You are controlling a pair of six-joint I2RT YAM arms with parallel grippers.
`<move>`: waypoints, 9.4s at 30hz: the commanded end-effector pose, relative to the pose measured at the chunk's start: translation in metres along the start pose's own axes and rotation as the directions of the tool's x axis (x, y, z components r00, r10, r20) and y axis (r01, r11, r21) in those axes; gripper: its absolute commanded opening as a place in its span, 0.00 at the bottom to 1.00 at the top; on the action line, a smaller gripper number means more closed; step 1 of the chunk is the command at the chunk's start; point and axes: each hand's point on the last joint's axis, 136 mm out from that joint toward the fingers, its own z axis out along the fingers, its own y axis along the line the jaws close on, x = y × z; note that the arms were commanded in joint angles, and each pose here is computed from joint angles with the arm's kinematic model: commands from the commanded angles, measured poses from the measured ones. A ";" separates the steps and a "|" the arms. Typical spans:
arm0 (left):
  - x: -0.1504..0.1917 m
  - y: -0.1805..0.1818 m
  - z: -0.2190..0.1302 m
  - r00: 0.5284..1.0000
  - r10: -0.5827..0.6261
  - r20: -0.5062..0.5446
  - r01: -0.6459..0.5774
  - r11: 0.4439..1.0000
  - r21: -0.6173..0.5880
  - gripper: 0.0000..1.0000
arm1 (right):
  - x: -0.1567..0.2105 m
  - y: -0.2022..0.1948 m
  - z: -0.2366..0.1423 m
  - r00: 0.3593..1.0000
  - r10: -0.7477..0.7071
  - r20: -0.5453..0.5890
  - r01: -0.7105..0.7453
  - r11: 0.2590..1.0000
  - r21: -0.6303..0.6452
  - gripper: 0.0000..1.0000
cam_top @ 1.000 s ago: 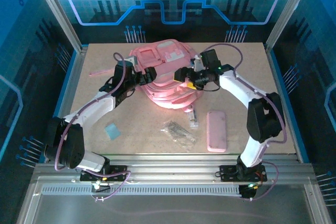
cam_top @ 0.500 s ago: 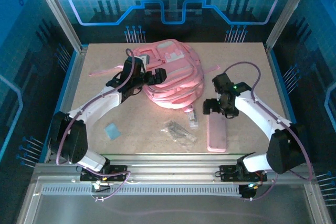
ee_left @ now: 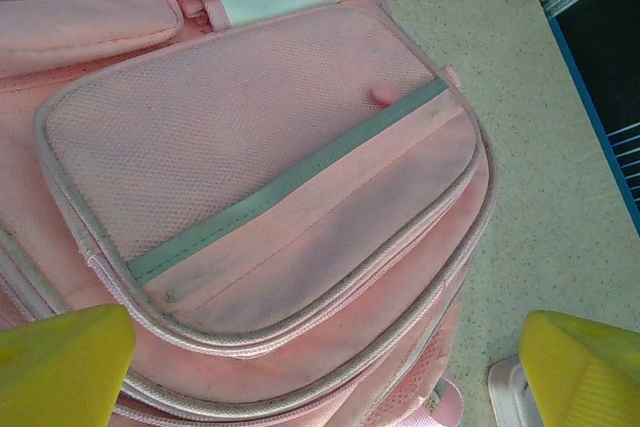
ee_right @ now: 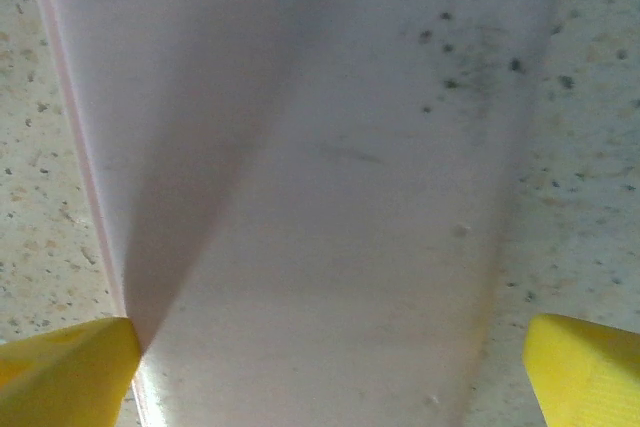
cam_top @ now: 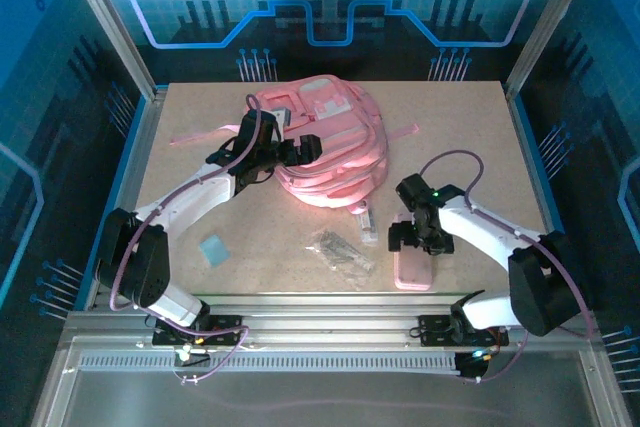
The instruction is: Pack the student bag
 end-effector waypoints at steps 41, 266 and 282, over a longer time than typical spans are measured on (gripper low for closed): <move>0.021 -0.002 0.111 0.791 0.525 -0.314 -0.575 0.814 -0.087 0.87 | -0.104 -0.013 -0.075 0.934 0.219 0.284 -0.115 0.934 -0.339 0.63; -0.128 -0.020 -0.007 0.992 -0.120 -0.042 0.128 0.946 0.298 0.00 | -0.115 0.170 -0.106 0.915 -0.185 0.359 0.328 0.860 -0.392 0.34; -0.119 -0.073 -0.009 0.992 -0.099 -0.075 0.121 0.903 0.411 0.00 | -0.307 0.237 -0.088 0.865 0.429 0.261 -0.145 0.710 -0.689 0.36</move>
